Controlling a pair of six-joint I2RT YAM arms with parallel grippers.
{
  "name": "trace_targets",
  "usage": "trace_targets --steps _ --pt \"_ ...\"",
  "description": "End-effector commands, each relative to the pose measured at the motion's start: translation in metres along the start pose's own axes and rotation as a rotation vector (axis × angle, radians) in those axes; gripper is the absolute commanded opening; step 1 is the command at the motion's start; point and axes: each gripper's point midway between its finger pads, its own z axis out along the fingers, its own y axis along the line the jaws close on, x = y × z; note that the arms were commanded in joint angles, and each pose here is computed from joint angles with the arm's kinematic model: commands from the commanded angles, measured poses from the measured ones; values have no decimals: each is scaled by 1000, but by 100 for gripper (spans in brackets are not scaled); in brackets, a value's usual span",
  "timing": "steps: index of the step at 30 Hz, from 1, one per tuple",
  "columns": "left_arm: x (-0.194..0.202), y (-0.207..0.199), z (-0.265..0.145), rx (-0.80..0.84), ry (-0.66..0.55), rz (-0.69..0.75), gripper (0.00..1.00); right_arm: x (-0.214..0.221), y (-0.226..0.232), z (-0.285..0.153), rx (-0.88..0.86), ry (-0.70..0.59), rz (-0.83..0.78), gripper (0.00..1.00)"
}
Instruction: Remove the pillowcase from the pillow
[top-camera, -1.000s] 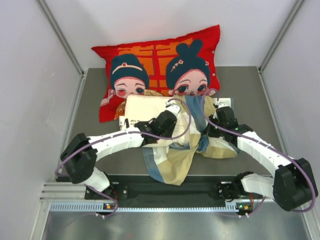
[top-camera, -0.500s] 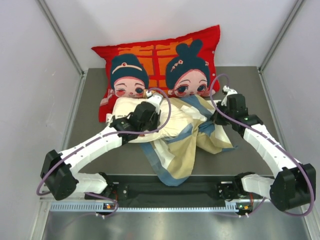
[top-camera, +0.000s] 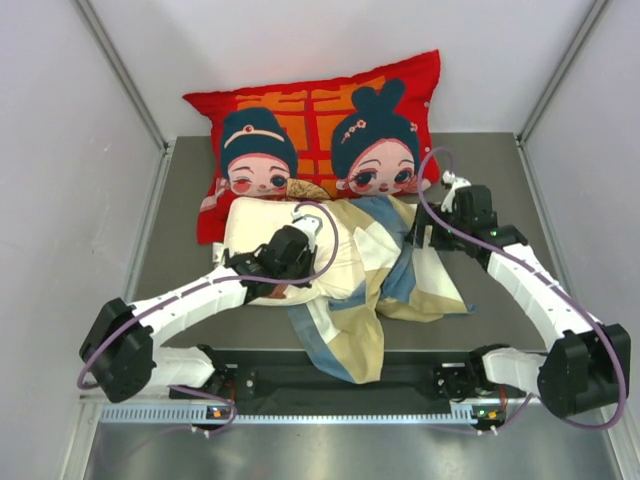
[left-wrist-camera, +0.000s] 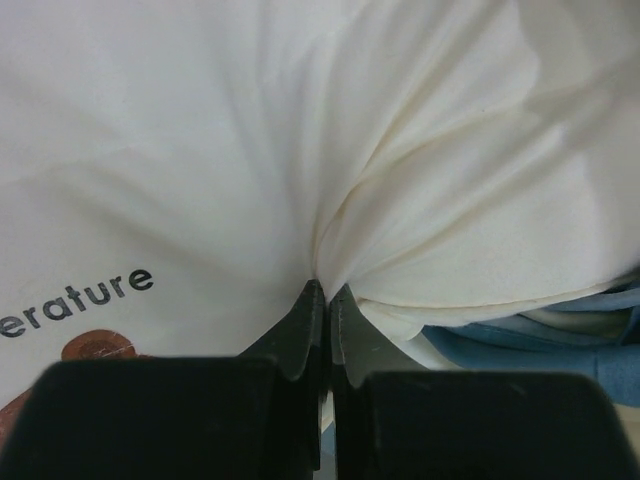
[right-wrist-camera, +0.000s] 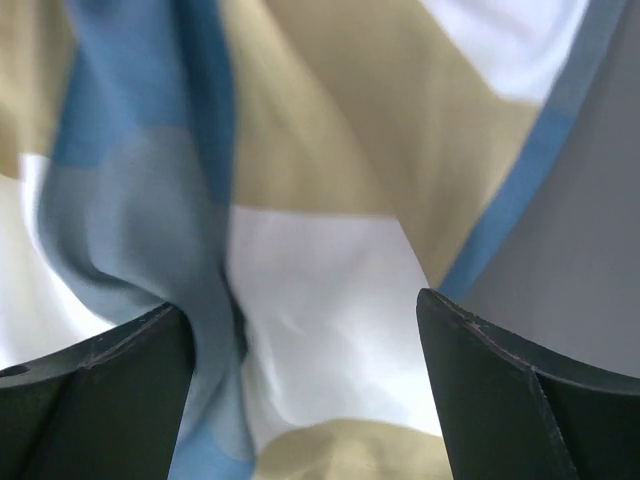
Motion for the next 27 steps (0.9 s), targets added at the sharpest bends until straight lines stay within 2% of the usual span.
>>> trace_targets --steps 1,8,15,21,26,27 --pt "7 -13 -7 55 -10 -56 0 -69 24 -11 -75 -158 -41 86" --pt "32 -15 -10 77 28 -106 0 -115 73 4 -195 -202 -72 87" --pt "38 -14 -14 73 35 -113 0 -124 121 37 -262 -181 -124 87" --pt "42 -15 -13 75 45 -110 0 -112 141 83 -251 -119 -168 87" --pt "38 -17 -15 82 20 -76 0 -67 129 129 -126 -21 -218 85" --pt "37 -17 -16 81 15 -70 0 -60 127 134 -111 -10 -216 80"
